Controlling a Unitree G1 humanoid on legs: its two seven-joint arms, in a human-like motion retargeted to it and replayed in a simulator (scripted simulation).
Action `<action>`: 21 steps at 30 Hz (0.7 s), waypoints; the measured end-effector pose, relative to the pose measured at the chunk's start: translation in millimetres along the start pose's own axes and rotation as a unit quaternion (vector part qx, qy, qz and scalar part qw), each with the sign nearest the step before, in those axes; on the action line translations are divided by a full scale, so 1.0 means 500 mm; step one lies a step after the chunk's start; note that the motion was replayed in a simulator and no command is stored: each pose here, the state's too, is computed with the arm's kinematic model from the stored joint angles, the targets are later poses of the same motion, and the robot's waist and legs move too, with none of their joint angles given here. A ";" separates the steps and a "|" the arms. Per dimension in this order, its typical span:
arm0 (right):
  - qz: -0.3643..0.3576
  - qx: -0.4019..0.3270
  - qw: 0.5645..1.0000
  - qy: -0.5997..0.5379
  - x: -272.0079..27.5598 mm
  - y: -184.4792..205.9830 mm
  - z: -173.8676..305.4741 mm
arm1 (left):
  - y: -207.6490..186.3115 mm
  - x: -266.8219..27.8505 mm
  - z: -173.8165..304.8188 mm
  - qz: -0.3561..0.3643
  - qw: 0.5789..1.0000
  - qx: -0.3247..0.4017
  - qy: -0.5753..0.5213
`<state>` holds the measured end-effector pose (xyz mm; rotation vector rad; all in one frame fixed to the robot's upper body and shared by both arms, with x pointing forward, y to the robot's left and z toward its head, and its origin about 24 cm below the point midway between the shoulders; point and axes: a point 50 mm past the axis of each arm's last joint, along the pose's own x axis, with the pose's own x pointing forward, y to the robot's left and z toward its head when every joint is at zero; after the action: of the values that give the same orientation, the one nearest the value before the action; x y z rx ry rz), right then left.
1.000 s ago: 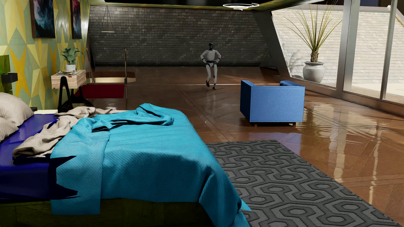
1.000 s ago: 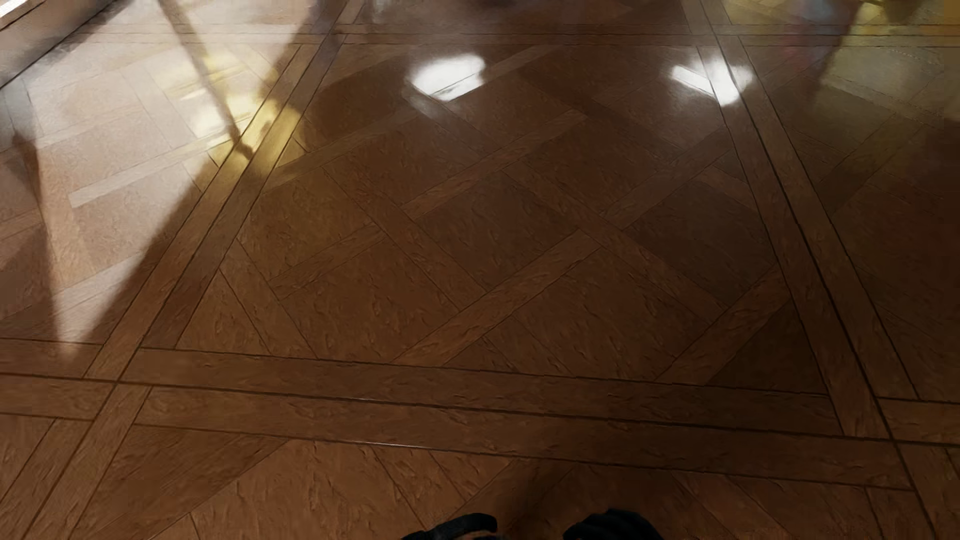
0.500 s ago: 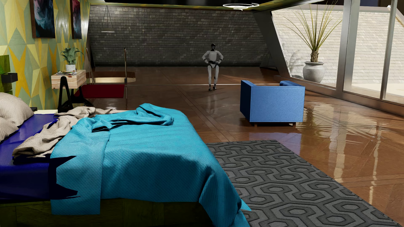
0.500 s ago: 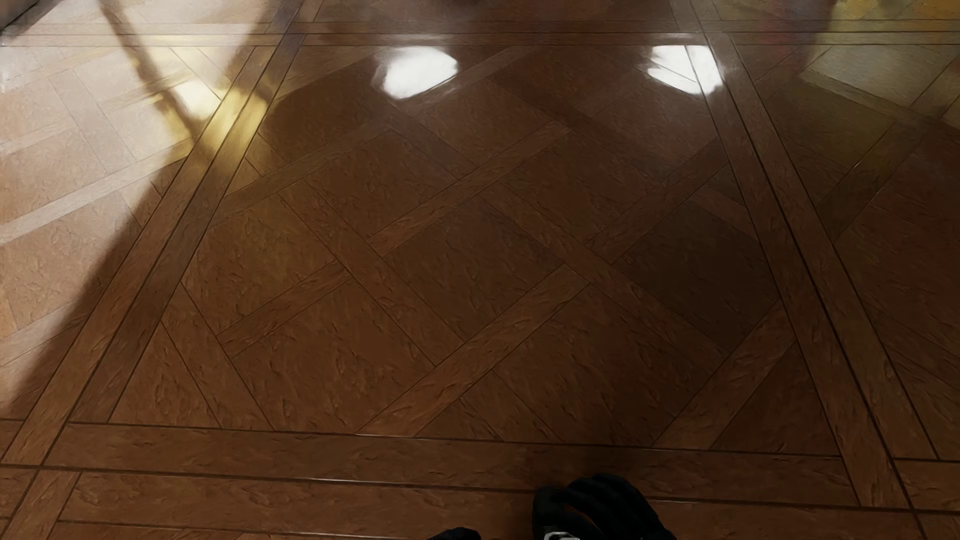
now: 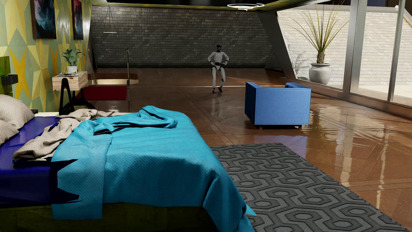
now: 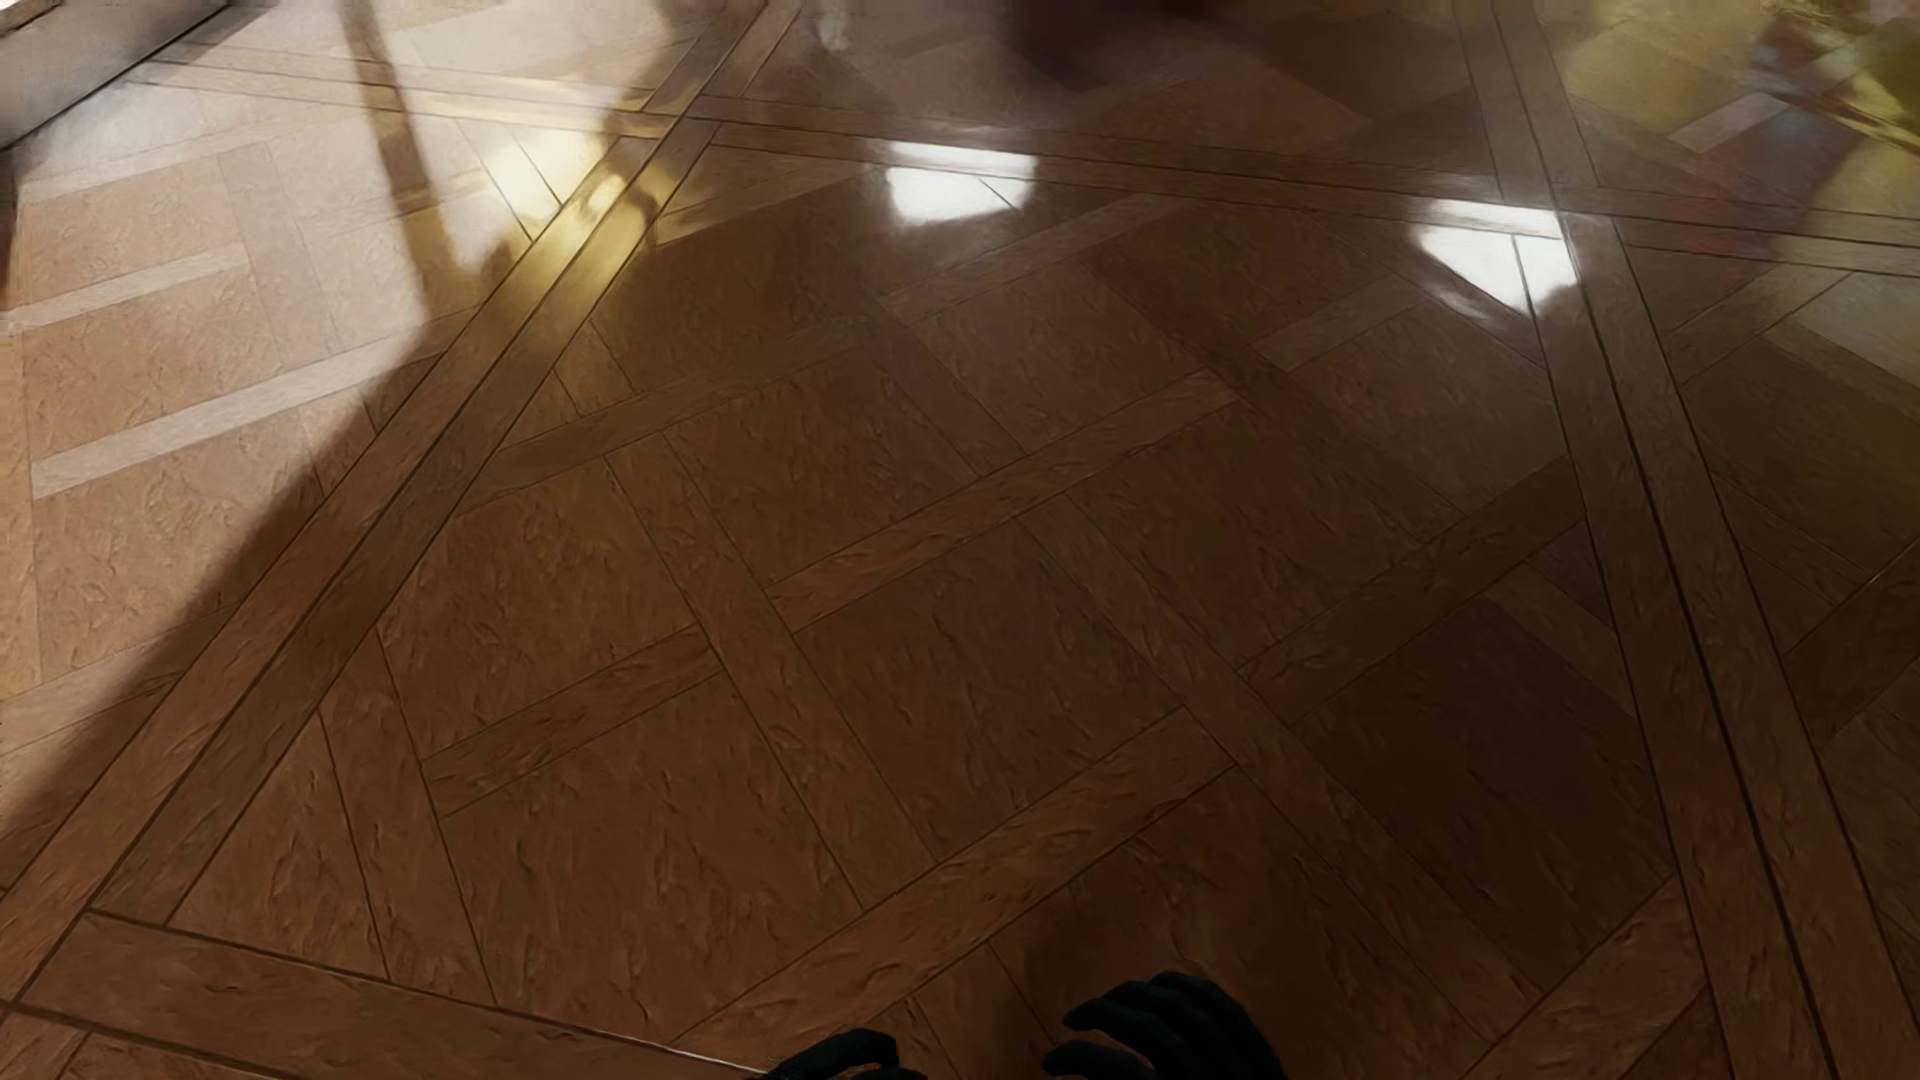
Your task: Approach the armchair
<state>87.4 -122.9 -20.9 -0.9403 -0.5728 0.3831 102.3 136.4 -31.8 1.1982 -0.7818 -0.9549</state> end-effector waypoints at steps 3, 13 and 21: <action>0.003 0.006 1.000 0.007 -0.002 0.003 -0.003 | 0.001 0.006 -0.002 0.005 1.000 0.006 0.009; 0.022 -0.007 1.000 0.018 -0.013 0.005 -0.024 | 0.019 0.044 -0.006 0.078 0.997 0.024 -0.009; 0.054 -0.038 0.997 -0.035 -0.014 -0.024 -0.037 | 0.001 0.062 0.013 0.097 0.995 -0.033 -0.013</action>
<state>93.9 -145.1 -21.6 -1.0379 -0.6044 0.4954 108.9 105.6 -29.9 1.0341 -0.8632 -0.8310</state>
